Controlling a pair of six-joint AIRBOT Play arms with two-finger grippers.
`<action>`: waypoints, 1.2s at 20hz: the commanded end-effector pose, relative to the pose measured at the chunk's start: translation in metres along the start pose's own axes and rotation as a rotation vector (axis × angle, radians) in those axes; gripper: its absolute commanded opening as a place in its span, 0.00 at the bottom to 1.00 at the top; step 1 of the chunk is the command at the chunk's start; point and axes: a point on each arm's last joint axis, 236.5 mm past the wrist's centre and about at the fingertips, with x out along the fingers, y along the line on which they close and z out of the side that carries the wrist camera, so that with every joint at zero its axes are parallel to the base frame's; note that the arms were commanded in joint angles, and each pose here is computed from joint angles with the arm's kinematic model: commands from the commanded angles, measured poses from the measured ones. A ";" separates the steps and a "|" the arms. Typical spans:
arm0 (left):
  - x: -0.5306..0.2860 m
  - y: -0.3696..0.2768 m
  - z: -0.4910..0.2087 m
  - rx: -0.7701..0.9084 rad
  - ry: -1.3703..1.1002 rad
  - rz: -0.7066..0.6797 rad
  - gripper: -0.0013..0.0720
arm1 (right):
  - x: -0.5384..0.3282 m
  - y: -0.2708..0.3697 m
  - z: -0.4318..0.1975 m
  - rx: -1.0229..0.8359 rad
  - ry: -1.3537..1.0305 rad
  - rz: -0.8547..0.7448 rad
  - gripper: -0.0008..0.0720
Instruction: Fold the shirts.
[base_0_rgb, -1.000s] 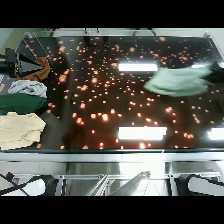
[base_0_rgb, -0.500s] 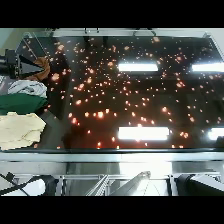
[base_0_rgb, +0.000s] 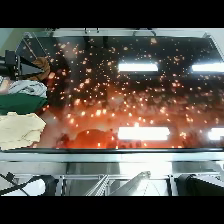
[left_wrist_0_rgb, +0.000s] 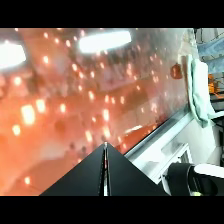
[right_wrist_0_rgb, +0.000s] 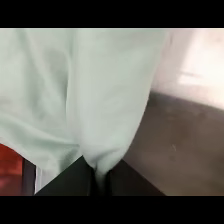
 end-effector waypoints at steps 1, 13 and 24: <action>0.000 0.002 0.005 0.001 -0.021 0.008 0.04 | 0.000 -0.003 0.017 -0.017 -0.070 -0.008 0.03; -0.002 0.010 0.026 0.045 -0.108 0.045 0.04 | -0.104 0.028 0.016 0.050 -0.073 0.059 0.80; -0.024 0.030 0.008 0.028 -0.133 0.072 0.04 | -0.250 0.347 -0.204 -0.821 -0.159 0.784 0.03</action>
